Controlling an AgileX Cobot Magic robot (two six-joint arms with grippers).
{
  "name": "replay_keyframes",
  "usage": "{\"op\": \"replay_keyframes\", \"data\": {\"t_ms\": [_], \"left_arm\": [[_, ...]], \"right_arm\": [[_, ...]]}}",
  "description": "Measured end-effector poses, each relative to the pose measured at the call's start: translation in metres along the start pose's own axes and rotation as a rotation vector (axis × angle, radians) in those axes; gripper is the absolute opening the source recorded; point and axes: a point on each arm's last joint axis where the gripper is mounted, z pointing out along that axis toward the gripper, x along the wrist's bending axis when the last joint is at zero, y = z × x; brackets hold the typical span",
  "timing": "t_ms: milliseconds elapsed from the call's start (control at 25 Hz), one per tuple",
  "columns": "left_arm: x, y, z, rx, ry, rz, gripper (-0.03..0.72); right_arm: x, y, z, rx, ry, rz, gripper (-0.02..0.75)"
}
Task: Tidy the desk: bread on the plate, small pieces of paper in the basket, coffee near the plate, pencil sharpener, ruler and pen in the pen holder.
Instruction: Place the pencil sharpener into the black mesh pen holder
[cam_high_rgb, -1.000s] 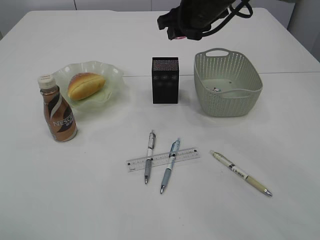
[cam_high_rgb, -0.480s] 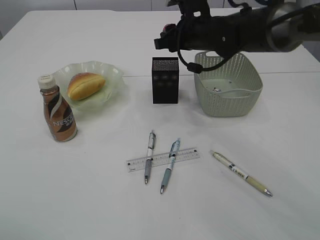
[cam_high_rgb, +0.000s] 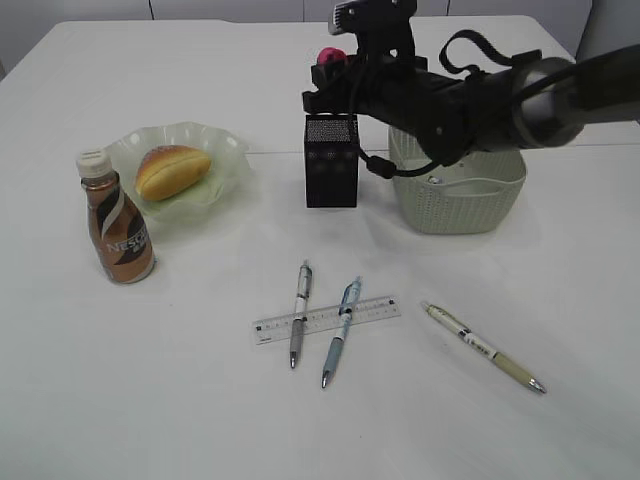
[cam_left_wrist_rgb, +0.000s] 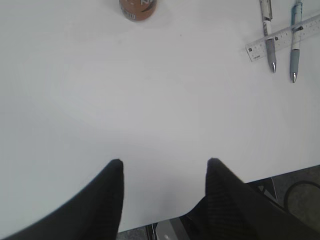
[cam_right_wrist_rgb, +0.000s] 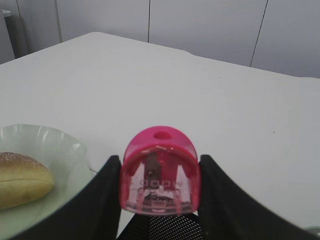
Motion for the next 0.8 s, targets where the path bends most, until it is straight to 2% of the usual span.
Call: {"op": "replay_keyframes", "data": {"t_ms": [240,560,800], "left_arm": [[0.0,0.0,0.0,0.0,0.0,0.0,0.38],[0.0,0.0,0.0,0.0,0.0,0.0,0.38],[0.0,0.0,0.0,0.0,0.0,0.0,0.379]], "right_arm": [[0.002,-0.014,0.007,-0.04,0.004,0.0,0.333],[0.004,-0.039,0.014,-0.004,0.01,-0.002,0.333],[0.004,-0.04,0.015,-0.024,0.006,-0.037,0.333]]}}
